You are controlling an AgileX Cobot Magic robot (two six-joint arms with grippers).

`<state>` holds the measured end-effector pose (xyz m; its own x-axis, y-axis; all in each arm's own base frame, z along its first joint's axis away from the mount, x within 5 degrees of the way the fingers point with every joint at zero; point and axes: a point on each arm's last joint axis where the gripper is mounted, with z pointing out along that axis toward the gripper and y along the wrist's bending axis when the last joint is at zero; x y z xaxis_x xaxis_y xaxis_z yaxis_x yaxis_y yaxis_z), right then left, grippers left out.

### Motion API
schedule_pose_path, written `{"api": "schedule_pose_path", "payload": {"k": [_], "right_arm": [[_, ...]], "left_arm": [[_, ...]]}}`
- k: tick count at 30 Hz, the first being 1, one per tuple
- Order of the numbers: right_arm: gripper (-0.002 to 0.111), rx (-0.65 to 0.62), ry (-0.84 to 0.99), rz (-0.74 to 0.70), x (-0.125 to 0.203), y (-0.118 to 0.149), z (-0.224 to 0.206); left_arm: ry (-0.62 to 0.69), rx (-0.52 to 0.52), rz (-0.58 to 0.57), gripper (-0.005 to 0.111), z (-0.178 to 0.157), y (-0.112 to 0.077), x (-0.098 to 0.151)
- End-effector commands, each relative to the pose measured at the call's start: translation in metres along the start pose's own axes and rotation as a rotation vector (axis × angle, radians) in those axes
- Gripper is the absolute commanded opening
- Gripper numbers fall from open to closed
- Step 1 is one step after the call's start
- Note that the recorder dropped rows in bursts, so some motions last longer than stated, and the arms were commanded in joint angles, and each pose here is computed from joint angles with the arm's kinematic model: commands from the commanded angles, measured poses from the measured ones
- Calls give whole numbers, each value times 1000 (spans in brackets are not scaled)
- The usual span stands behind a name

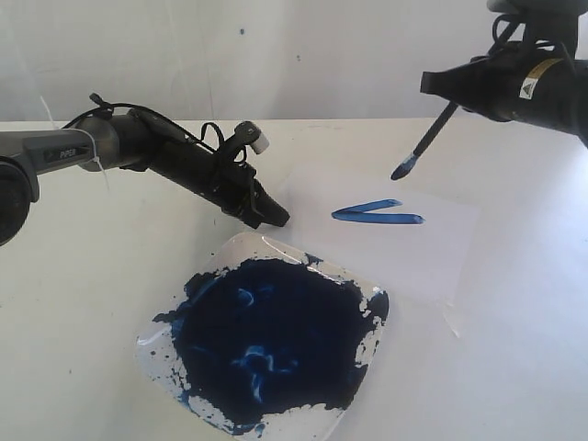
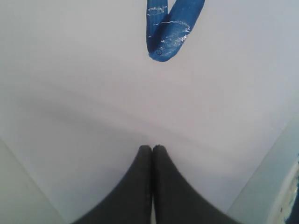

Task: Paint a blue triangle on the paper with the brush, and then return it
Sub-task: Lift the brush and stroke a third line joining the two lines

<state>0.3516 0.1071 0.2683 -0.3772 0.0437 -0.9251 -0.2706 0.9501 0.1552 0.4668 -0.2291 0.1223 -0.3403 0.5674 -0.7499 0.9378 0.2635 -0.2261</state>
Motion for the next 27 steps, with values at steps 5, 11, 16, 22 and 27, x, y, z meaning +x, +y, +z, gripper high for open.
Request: {"api": "schedule_pose_path", "payload": {"k": [5,11,16,22,27], "right_arm": [[0,11,31,30,8,-4,7],[0,23,59,35,13,-5,9],[0,21,67,60,18,-6,14],[0,54,132,55,23,-9,13],[0,72,155,54,22,-9,8]], "left_arm": [[17,-6,8,0,1,1,3],[16,-11,8,0,1,2,3],[15,-19,8,0,1,2,2],[15,-19,8,0,1,2,2],[15,-19,8,0,1,2,2]]}}
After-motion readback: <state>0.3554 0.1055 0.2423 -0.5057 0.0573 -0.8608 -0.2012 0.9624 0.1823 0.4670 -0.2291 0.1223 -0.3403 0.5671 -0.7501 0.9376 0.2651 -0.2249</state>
